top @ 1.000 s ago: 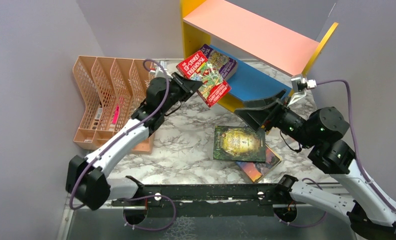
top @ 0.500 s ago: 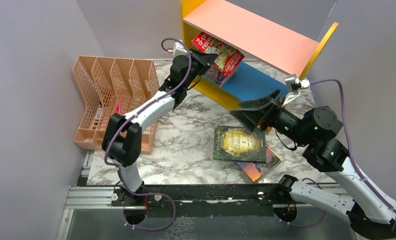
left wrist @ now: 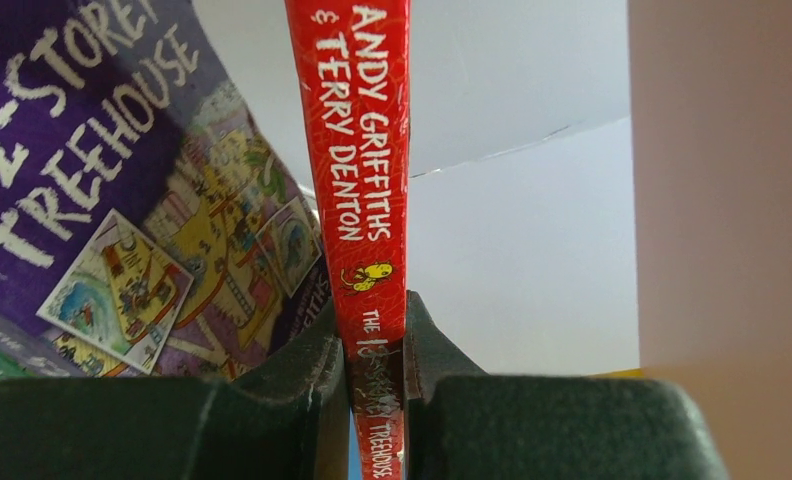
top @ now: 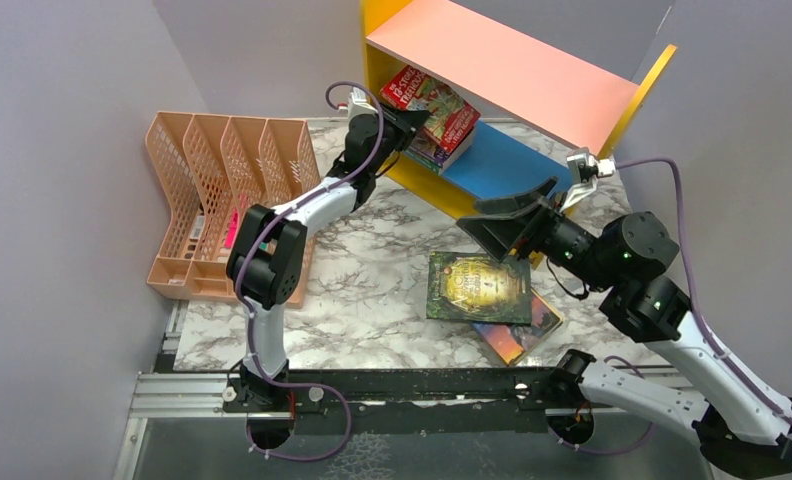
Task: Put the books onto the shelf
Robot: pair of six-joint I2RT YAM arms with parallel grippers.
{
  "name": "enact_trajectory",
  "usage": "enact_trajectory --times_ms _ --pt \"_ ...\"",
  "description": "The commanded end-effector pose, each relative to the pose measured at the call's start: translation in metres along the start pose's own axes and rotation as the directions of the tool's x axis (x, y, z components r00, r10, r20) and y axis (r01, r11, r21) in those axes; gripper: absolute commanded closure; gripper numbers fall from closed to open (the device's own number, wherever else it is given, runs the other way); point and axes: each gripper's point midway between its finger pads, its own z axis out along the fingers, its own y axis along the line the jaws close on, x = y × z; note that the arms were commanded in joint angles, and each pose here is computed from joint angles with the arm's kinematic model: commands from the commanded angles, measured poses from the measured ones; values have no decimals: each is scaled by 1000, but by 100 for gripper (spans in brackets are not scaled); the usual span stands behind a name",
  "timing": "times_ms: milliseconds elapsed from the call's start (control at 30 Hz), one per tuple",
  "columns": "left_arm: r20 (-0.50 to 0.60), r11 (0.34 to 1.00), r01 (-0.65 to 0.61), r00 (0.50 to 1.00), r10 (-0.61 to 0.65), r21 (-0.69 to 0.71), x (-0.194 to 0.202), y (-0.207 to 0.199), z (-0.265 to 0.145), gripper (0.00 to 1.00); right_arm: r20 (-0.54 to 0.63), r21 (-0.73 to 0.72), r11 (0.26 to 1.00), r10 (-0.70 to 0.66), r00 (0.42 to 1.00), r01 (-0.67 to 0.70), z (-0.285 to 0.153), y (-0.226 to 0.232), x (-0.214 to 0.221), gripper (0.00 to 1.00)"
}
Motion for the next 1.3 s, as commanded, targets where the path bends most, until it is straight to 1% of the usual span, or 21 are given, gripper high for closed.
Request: enact_trajectory --times_ms 0,133,267,400,433,500,567,600,633,733,833,900,1067,1200,1267 --pt "34 990 8 999 -13 140 -17 -29 0 100 32 7 1000 1 999 -1 4 -4 -3 27" --pt "24 995 19 999 -21 100 -12 -7 4 100 16 16 1000 13 1000 -14 7 -7 3 27" --pt "14 997 19 1000 -20 80 -8 7 7 99 3 22 1000 21 1000 -21 9 -9 7 27" --pt "6 998 24 1000 -25 60 -5 17 7 88 -4 31 999 25 1000 -25 10 -12 10 27" --pt "6 998 24 1000 -24 52 -4 19 5 83 -6 35 999 27 1000 -27 10 -13 11 27" --pt "10 999 29 1000 -29 23 -3 27 2 70 -10 39 999 32 999 -32 11 -14 12 27" --pt "17 999 46 999 -45 -29 -3 35 -1 49 -13 43 998 38 999 -38 11 -15 14 27" --pt "15 996 49 999 -48 -71 -3 41 -2 42 -15 45 998 40 999 -40 11 -16 15 27" --pt "29 992 46 999 -43 -115 -7 46 -3 39 -18 47 998 43 999 -42 11 -16 17 27" --pt "31 976 4 1000 3 -218 -11 56 -3 35 -24 55 997 59 998 -57 12 -18 20 28" --pt "-11 937 -82 997 83 -339 -14 69 -2 30 -30 65 995 72 997 -70 14 -21 22 28" --pt "-38 913 -116 993 110 -391 -13 77 -6 29 -30 71 995 76 997 -74 14 -22 23 29" --pt "-20 877 -148 988 156 -458 -24 84 -26 25 -30 101 992 76 997 -73 13 -27 24 29" --pt "-21 866 -195 978 209 -460 -36 73 -35 20 -35 148 987 66 997 -60 11 -35 25 29" --pt "-26 861 -229 969 244 -454 -41 65 -42 17 -38 199 979 58 998 -50 9 -45 26 29"
